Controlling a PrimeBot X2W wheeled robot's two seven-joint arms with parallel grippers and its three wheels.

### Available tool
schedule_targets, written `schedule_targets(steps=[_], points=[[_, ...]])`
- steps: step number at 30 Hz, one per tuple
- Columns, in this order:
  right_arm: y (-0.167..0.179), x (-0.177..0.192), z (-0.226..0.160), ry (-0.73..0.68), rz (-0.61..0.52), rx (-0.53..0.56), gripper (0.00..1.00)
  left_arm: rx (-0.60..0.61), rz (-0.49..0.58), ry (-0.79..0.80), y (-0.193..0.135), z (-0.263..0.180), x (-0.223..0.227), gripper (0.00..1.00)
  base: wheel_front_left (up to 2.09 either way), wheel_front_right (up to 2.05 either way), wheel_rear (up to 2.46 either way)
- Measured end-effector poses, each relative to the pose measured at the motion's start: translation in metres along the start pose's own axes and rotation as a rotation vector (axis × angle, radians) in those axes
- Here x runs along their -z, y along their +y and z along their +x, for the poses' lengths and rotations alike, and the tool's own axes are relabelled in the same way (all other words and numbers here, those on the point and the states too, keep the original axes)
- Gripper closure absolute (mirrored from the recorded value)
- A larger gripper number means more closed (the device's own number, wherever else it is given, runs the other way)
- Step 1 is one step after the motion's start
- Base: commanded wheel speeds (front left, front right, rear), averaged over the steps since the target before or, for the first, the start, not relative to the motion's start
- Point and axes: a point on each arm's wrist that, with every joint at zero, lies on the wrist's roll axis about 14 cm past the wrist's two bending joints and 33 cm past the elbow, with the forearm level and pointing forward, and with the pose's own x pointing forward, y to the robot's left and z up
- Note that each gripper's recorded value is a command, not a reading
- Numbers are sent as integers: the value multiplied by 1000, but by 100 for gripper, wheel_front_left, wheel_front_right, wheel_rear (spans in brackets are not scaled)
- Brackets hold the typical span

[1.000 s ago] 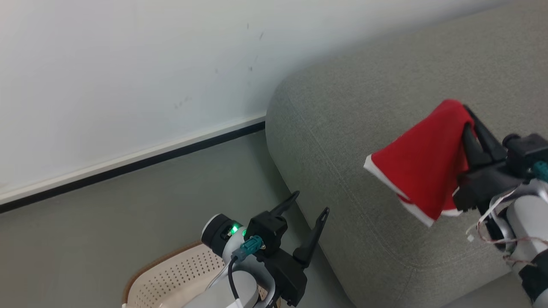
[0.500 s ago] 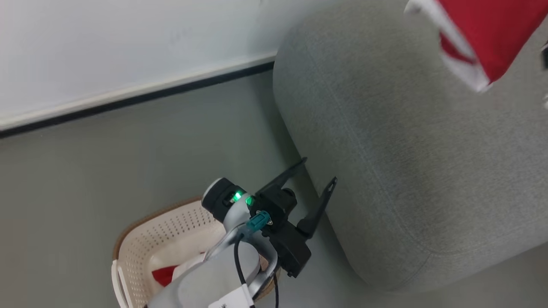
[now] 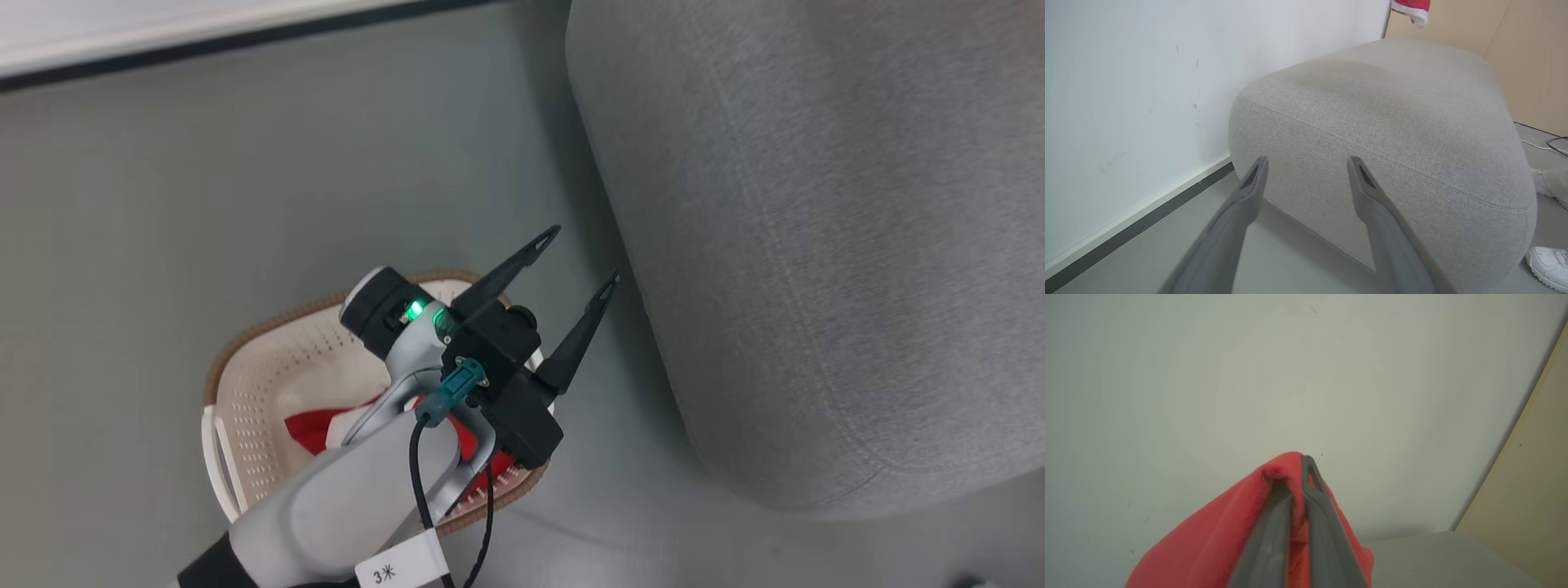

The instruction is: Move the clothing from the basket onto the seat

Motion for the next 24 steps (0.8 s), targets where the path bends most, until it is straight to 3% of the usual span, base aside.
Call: schedule_targets(steps=[8,15,22,23,24], points=[[37,100,6,185,40,6,100,-6,-17,53,28,8,40,0,0,0,0],[68,189,-37,409,61,-12,100,16,-33,97,26,12,70,0,0,0,0],[71,220,-70,516,64,-21,98,31,-35,103,22,15,74,0,0,0,0],[72,220,-72,520,66,-25,62,29,-30,104,23,15,73,0,0,0,0],[72,220,-72,520,66,-25,33,29,-30,104,23,15,73,0,0,0,0]])
